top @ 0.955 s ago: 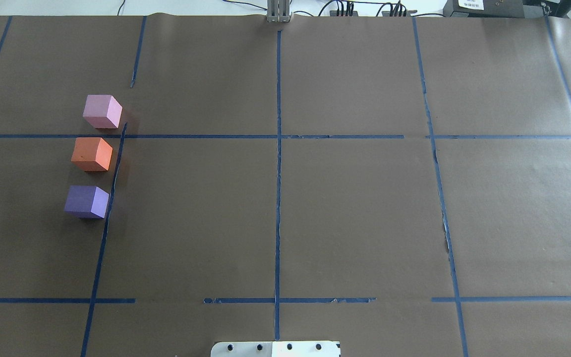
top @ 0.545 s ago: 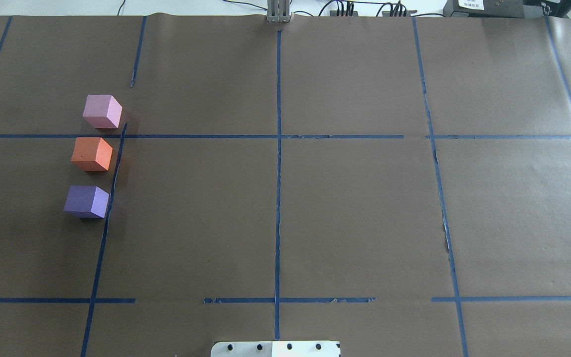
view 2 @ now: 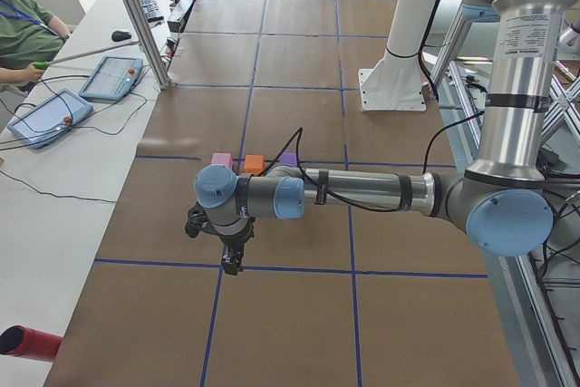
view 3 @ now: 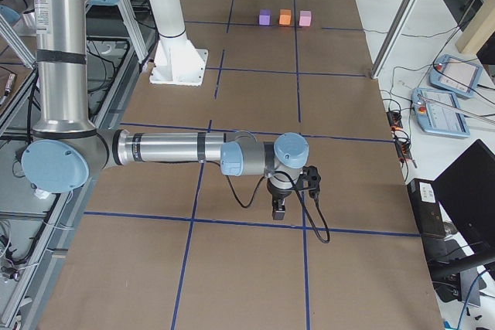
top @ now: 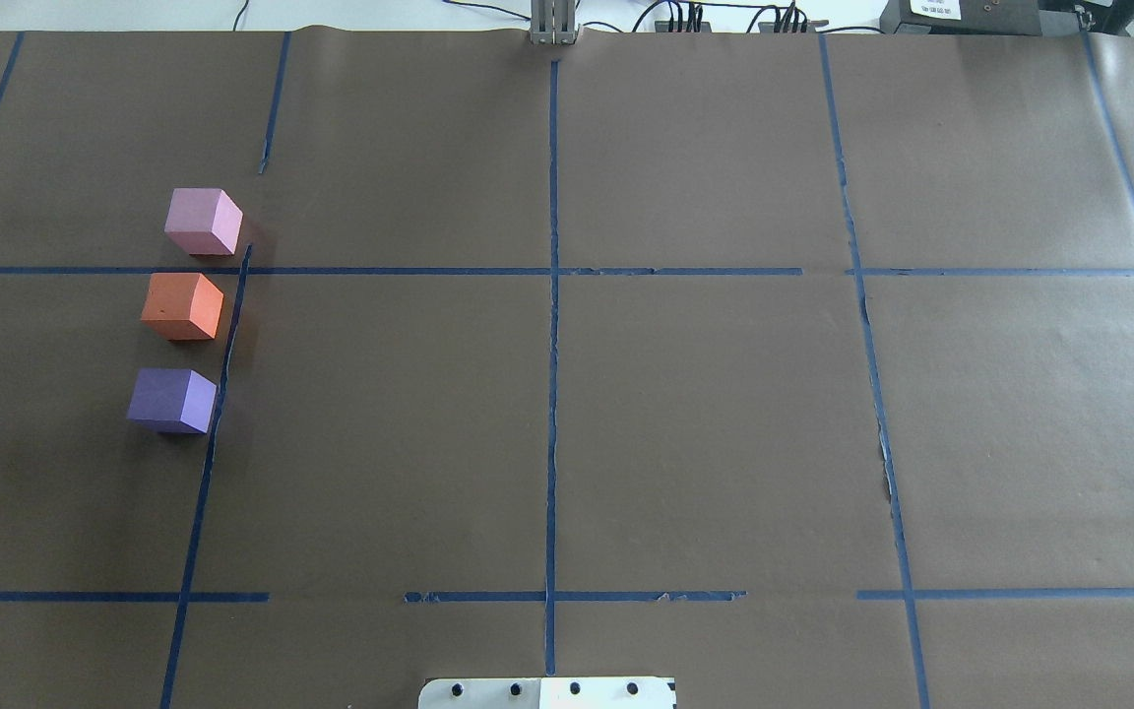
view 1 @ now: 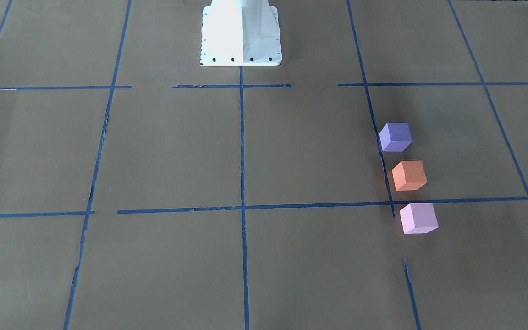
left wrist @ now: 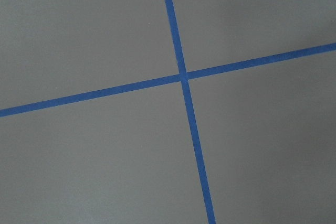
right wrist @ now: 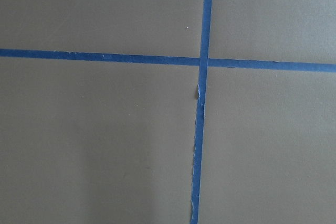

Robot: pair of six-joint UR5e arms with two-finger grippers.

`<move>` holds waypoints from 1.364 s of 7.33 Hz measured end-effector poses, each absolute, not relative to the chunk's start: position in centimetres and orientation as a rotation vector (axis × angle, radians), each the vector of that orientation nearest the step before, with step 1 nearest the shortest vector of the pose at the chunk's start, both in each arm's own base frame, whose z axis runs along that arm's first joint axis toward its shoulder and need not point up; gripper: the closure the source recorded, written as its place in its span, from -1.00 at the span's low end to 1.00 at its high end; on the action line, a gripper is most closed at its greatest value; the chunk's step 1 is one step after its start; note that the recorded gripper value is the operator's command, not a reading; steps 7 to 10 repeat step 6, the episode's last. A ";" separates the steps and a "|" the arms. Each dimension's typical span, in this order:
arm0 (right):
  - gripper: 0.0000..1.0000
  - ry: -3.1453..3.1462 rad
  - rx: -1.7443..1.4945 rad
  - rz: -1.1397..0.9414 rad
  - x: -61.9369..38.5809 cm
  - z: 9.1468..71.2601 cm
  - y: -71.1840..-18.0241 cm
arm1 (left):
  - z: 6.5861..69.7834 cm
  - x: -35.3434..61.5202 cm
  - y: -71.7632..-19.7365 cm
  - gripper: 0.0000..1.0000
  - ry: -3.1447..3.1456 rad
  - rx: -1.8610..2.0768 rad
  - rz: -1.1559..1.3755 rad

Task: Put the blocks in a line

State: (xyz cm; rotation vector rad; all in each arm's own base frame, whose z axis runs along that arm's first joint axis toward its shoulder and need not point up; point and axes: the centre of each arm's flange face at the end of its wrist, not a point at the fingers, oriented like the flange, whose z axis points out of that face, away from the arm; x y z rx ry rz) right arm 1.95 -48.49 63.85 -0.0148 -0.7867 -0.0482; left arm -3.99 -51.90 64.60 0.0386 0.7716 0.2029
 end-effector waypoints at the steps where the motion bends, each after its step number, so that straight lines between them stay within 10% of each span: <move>1: -1.00 -0.787 -0.015 -0.048 1.9 63.8 -48.5 | 64.6 -4.0 -51.9 -1.00 0.772 0.039 0.202; 10: -1.00 -0.787 -0.015 -0.048 1.9 63.9 -48.5 | 64.1 -4.0 -52.2 -1.00 0.771 0.045 0.202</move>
